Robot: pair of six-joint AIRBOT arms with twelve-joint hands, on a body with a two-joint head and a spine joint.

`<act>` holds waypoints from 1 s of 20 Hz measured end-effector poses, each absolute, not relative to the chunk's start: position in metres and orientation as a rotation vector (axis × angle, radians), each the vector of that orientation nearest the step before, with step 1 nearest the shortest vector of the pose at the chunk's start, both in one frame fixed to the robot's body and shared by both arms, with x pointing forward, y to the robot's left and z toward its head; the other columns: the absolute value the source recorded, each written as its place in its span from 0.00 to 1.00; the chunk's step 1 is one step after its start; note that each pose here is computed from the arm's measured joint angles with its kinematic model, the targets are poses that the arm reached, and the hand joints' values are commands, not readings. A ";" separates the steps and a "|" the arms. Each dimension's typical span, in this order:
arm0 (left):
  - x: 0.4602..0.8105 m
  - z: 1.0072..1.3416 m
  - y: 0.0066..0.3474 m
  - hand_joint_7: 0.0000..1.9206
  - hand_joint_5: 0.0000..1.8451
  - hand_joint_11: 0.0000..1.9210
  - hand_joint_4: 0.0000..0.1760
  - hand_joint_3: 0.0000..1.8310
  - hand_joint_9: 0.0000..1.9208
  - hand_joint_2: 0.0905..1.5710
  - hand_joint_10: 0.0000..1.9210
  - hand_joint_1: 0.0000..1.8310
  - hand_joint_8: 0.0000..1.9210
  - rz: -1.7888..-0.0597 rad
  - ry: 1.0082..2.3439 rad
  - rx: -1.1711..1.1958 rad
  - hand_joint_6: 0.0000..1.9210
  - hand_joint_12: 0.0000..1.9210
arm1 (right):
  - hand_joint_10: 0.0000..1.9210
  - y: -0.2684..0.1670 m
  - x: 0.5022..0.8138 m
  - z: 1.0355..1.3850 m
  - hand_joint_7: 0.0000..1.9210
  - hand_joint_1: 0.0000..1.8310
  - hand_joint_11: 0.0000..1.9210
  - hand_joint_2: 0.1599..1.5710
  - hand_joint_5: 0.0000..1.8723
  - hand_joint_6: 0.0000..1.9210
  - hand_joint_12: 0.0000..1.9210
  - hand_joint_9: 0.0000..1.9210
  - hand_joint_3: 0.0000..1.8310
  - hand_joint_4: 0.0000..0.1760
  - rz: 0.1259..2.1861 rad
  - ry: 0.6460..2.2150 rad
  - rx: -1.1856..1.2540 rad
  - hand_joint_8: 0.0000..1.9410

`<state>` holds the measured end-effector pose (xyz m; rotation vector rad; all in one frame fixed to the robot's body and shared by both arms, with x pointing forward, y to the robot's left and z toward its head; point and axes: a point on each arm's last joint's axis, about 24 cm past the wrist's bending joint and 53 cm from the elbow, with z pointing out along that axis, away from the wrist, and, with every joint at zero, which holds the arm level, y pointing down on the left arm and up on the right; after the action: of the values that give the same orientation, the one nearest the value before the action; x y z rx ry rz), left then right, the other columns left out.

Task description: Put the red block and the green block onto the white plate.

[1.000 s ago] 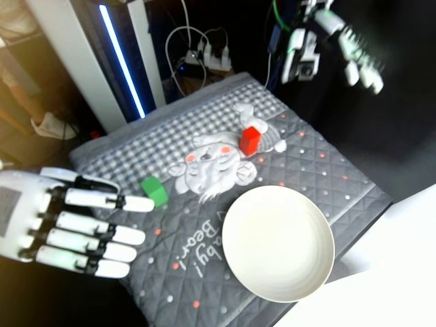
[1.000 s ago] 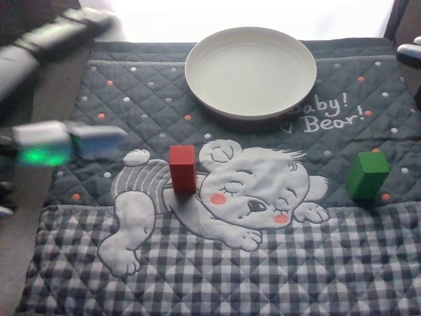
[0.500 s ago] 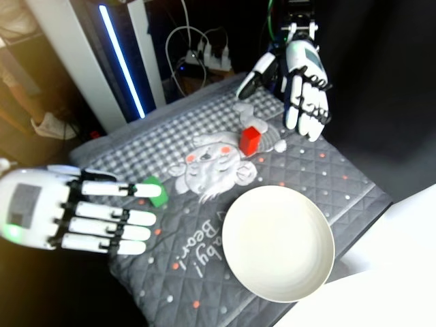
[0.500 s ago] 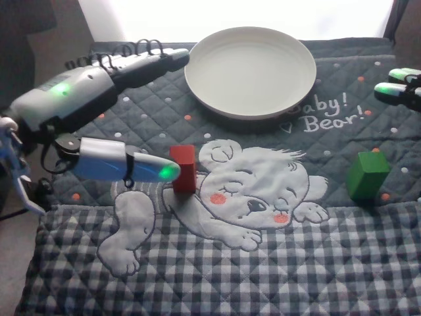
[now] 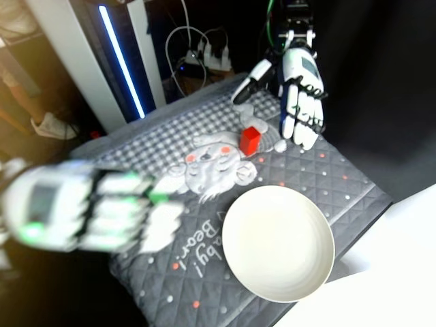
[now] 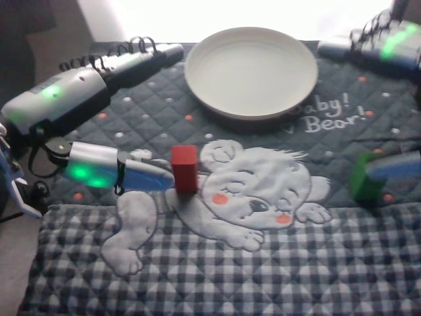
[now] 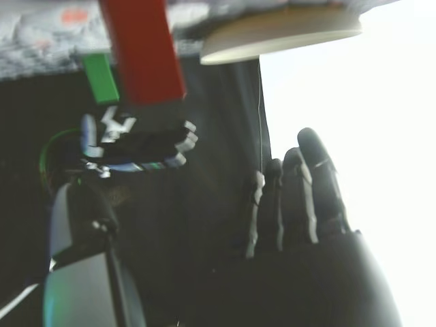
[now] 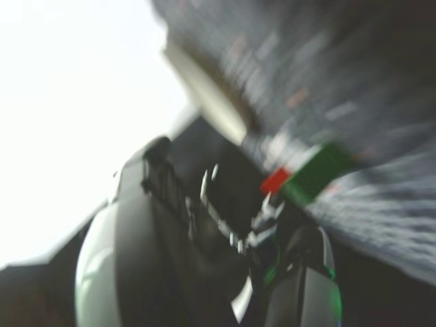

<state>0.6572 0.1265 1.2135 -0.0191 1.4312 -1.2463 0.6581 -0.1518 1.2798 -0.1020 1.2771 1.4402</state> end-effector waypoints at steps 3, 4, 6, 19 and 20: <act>0.662 1.212 0.132 0.03 0.02 0.00 0.28 0.00 0.04 0.48 0.00 0.38 0.01 -1.233 1.436 -0.042 0.01 0.37 | 0.00 -0.144 0.659 1.266 0.08 0.43 0.02 0.50 0.03 0.00 0.27 0.08 0.00 1.00 1.429 1.336 -0.114 0.00; 0.661 1.212 0.130 0.04 0.04 0.00 0.36 0.00 0.05 0.47 0.00 0.38 0.01 -1.234 1.438 -0.032 0.00 0.36 | 0.00 -0.146 0.661 1.267 0.06 0.44 0.00 0.51 0.01 0.00 0.25 0.06 0.00 1.00 1.432 1.332 -0.102 0.00; 0.657 1.206 0.123 0.08 0.04 0.00 0.35 0.00 0.10 0.50 0.00 0.39 0.00 -1.238 1.461 -0.011 0.00 0.53 | 0.00 -0.146 0.662 1.265 0.06 0.44 0.00 0.49 0.03 0.00 0.21 0.07 0.00 1.00 1.429 1.340 -0.093 0.00; 0.661 1.174 0.087 0.07 0.10 0.00 0.00 0.00 0.07 0.48 0.00 0.55 0.00 -1.241 1.591 0.062 0.00 0.32 | 0.00 -0.143 0.677 1.243 0.05 0.51 0.00 0.53 0.09 0.00 0.24 0.04 0.00 0.68 1.383 1.426 -0.042 0.00; 0.664 1.176 0.086 0.09 0.11 0.00 0.00 0.00 0.09 0.47 0.00 0.54 0.00 -1.240 1.588 0.057 0.00 0.39 | 0.00 -0.142 0.678 1.242 0.05 0.51 0.00 0.54 0.09 0.00 0.24 0.04 0.00 0.71 1.380 1.431 -0.042 0.00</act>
<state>0.6644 0.0864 1.1756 0.0566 1.5882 -1.2398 0.6778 -0.1424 1.2419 -0.0417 1.4315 1.3795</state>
